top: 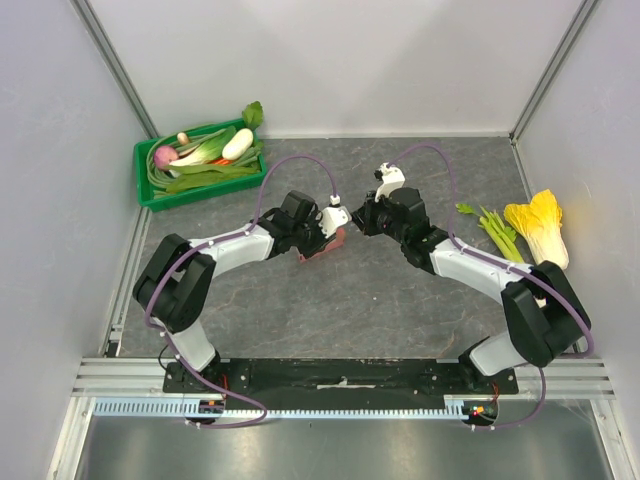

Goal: Unpack the express box

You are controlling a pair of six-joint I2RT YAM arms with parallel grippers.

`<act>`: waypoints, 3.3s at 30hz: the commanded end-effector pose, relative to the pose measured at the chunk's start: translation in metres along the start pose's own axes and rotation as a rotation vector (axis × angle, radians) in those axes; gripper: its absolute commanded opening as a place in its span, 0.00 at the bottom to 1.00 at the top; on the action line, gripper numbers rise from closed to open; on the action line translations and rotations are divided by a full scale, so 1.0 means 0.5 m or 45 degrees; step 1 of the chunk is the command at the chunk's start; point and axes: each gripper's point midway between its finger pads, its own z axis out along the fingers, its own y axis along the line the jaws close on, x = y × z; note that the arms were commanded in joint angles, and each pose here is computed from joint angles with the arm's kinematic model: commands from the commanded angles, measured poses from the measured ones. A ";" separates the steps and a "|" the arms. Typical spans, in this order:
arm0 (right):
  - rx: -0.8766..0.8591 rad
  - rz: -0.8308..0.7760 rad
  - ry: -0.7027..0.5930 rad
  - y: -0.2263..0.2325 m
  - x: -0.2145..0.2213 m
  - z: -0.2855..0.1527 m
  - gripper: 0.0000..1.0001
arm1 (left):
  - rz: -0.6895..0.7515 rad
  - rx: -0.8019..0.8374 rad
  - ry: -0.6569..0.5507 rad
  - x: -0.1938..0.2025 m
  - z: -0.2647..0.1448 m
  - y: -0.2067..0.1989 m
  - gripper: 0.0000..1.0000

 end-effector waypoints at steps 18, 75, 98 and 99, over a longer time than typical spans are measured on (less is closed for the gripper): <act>0.019 -0.083 0.066 -0.005 0.052 -0.020 0.00 | -0.012 -0.054 0.117 0.030 0.028 0.024 0.31; 0.072 -0.032 0.094 -0.002 0.031 -0.027 0.00 | -0.204 -0.142 -0.301 -0.164 -0.090 0.100 1.00; 0.014 0.077 0.062 0.021 0.011 0.135 0.00 | -0.891 -0.223 0.004 0.051 -0.049 0.159 0.60; -0.007 0.072 0.057 0.030 0.003 0.139 0.00 | -0.895 -0.212 0.000 0.052 -0.047 0.155 0.60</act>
